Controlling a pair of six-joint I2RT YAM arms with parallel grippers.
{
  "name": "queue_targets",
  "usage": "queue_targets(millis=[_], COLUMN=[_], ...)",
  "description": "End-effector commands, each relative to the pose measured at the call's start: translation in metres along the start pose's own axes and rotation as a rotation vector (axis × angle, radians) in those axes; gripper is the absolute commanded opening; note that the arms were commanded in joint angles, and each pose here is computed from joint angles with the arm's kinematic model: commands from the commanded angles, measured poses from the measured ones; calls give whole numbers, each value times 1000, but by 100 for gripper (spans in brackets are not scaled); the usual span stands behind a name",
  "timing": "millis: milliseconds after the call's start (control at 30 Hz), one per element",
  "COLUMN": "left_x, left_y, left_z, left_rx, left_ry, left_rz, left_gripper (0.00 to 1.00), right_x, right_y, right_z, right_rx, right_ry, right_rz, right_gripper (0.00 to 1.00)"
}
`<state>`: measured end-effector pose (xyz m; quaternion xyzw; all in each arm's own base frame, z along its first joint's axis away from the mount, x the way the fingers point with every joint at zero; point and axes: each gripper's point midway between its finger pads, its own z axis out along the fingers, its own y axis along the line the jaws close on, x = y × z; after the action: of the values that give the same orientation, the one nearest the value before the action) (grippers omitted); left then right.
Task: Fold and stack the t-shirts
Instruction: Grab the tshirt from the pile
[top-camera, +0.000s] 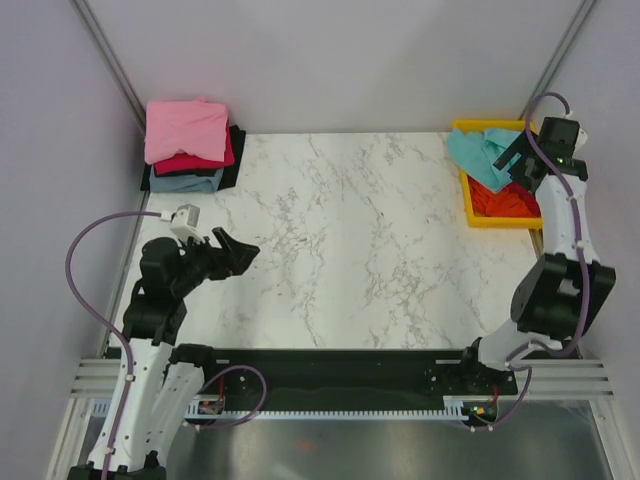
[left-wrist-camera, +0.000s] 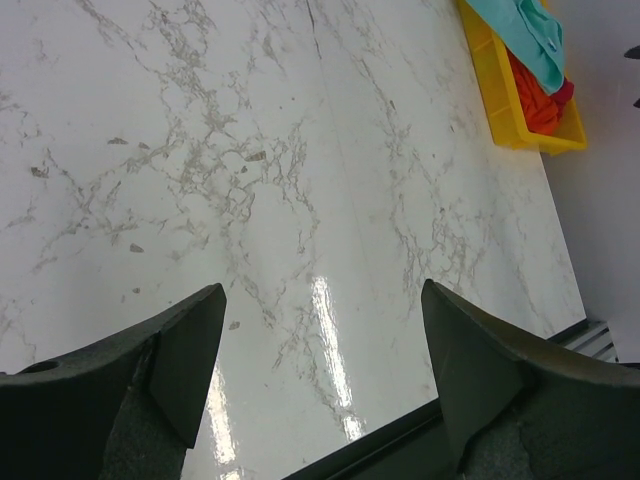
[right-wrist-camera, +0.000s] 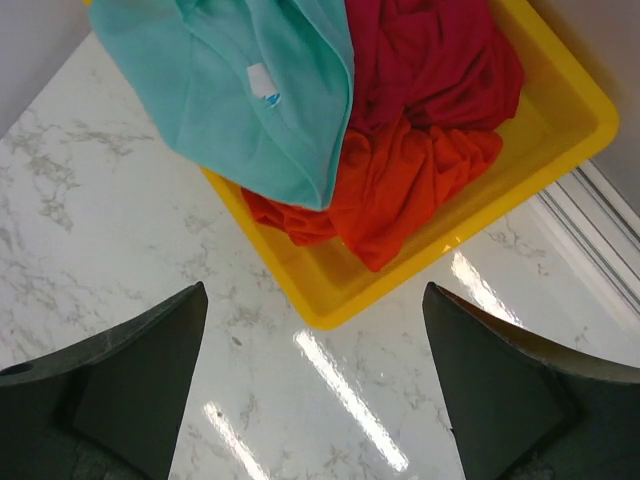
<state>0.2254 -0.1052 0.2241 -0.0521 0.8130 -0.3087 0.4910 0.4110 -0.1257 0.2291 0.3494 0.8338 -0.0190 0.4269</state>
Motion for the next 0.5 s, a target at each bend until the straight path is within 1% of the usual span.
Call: queue_targets(millis=[0,33,67,100,133,167,200,233,300,333,400,433,467], left_x=[-1,-1,-1,-1,-1,-2,-1,-1,-1,0,-1,-1,-2], left_y=[-5,-4,-4,-4,-3,-3,-3,-2,-2,-1,-1,0,-1], left_z=[4,4,4,4,4,4,5,5,6,6,6,6,6], left_rx=[37,36,35,33,31,27,26,26,25,23,19,17,18], left_ry=[6,6,2,1,3,0,4,4,8,9,8,7,4], left_rz=[39,39,41,41,39,41,40,40,38,38,38,38,41], left_gripper=[87,87,87,87,87,87,87,87,87,87,87,87,87], right_x=[0,2,-6,4,5,-7,0,-1,1,-1,1,1,4], right_y=[5,8,15,18,22,28,26,27,26,26,25,25,21], right_z=[53,64,71,92,100,104,120,124,134,136,140,140,142], right_rx=[15,6,-8,-21,-36,-50,-36,-36,-20,-20,-16,-13,0], right_ry=[82,103,95,134,142,116,140,140,162,159,160,160,166], right_rz=[53,53,61,60,60,58,55,54,49,47,42,41,38], right_gripper=[96,95,94,93,91,90,89,84,83,79,75,61,55])
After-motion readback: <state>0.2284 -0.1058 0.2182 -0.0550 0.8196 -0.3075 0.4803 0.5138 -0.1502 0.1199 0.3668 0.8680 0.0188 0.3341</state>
